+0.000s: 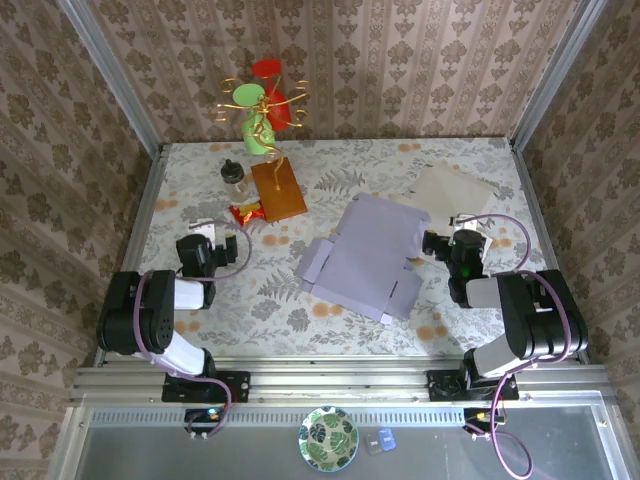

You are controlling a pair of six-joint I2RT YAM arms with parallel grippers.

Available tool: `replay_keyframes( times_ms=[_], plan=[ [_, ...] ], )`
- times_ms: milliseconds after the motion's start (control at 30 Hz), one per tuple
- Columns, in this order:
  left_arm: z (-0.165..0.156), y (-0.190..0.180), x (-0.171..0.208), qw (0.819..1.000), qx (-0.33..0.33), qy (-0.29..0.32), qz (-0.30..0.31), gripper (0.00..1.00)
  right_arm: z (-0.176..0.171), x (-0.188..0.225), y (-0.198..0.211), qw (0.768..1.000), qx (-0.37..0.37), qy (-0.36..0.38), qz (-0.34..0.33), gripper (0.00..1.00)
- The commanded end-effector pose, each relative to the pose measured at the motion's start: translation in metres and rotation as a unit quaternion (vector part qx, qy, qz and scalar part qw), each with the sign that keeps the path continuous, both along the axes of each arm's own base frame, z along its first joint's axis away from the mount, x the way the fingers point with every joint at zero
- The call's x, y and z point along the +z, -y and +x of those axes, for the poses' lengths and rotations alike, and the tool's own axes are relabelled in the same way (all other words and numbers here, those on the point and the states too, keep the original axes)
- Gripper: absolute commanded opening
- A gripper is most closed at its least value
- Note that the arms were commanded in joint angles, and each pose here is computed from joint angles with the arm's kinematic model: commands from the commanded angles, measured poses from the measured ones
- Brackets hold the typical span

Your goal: Fold the paper box

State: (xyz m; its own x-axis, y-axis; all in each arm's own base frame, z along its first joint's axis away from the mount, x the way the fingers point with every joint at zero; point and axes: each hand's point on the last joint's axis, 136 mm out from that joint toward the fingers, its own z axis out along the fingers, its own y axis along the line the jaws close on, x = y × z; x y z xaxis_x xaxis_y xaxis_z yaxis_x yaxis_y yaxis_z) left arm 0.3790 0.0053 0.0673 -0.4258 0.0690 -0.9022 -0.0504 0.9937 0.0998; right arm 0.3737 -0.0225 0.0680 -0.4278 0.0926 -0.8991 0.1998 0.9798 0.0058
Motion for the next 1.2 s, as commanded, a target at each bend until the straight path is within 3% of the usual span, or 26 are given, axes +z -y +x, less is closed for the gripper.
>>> replay_keyframes(
  times_ms=[0,900,1067,1167],
  plan=[
    [0.018,-0.006,0.03,0.998,0.009,0.059,0.018,1.0,0.019,0.033,0.006,0.998,-0.018,0.063,-0.025,1.0],
    [0.018,-0.006,0.031,0.998,0.009,0.061,0.018,1.0,0.019,0.033,0.006,0.997,-0.018,0.065,-0.024,1.0],
    [0.003,-0.016,0.04,0.993,0.05,0.102,0.026,1.0,0.012,0.04,0.007,0.996,-0.023,0.077,-0.025,1.0],
    [-0.004,-0.001,0.05,0.99,0.026,0.127,0.051,1.0,0.005,0.047,-0.003,0.993,-0.008,0.105,-0.045,1.0]
  ],
)
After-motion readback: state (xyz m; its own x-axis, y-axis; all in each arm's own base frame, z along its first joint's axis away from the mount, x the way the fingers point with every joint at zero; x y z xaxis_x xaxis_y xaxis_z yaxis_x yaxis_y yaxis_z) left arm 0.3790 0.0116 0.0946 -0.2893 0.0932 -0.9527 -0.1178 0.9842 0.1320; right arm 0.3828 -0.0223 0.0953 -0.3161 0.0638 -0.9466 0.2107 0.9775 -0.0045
